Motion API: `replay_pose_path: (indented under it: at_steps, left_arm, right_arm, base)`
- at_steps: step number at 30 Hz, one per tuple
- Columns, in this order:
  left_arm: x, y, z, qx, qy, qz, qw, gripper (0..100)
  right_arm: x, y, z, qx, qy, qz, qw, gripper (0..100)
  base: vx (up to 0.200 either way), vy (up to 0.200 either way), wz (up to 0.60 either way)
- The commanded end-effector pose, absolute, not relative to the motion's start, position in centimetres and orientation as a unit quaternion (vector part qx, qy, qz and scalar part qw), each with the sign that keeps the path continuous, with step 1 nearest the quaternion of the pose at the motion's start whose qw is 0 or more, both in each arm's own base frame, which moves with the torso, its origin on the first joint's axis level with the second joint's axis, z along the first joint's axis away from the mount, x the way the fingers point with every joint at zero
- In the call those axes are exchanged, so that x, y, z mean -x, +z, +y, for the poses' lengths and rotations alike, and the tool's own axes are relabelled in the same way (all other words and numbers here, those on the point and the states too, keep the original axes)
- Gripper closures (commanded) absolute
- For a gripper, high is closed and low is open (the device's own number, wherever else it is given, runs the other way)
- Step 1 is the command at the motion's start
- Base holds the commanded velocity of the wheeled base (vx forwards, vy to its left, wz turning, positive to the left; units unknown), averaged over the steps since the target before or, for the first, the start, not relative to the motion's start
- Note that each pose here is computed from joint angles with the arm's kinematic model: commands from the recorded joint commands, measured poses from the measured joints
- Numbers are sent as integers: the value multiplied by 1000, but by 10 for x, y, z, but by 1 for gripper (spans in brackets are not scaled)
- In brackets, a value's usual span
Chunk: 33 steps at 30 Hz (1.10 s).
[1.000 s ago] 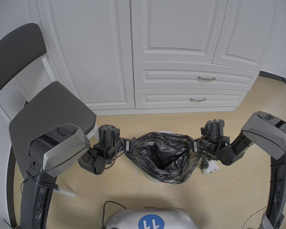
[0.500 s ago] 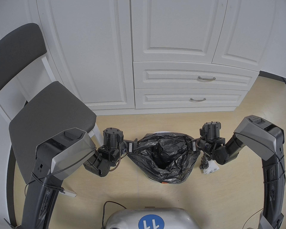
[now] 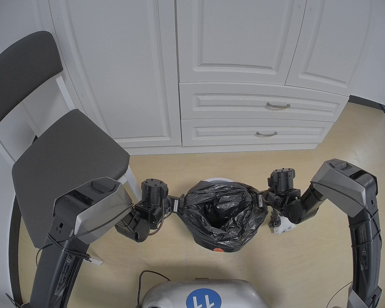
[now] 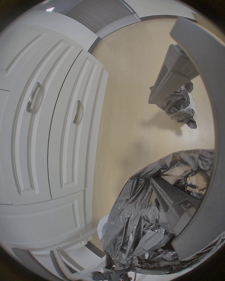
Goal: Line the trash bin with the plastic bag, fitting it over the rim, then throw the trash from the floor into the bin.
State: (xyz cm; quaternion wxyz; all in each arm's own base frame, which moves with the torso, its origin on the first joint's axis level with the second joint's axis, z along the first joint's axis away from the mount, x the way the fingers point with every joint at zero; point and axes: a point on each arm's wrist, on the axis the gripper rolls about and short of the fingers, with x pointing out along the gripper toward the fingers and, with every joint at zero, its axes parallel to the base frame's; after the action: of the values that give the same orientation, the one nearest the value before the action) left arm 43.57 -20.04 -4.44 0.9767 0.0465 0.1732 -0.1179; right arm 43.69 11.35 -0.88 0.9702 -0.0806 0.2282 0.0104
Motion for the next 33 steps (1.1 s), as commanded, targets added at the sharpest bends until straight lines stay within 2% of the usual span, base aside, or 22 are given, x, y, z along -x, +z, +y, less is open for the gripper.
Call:
replay_pose_path:
  at_steps: [1, 8, 15, 18, 22, 33]
  left_arm:
    - [-435, -44, -200, -46, -118, 172, 977, 0]
    - [-422, -1, -192, -39, -119, 152, 980, 0]
    - [-414, 26, -190, -32, -123, 131, 983, 0]
    - [-409, 31, -192, -30, -126, 118, 984, 0]
    - [-398, 34, -197, -35, -136, 116, 983, 0]
    - [-394, 35, -199, -47, -142, 95, 984, 0]
  right_arm:
    - [-431, 10, 113, 77, 12, 216, 973, 0]
    - [-405, 55, 114, 70, 22, 166, 983, 0]
    - [-373, 70, 125, 94, 54, 167, 980, 0]
    - [-355, 67, 132, 121, 75, 179, 974, 0]
    - [-343, 41, 130, 190, 94, 220, 952, 0]
    - [-353, 0, 112, 251, 90, 271, 925, 0]
  base:
    - [0, 0, 0]
    - [0, 0, 0]
    - [0, 0, 0]
    - [0, 0, 0]
    - [0, 0, 0]
    - [0, 0, 0]
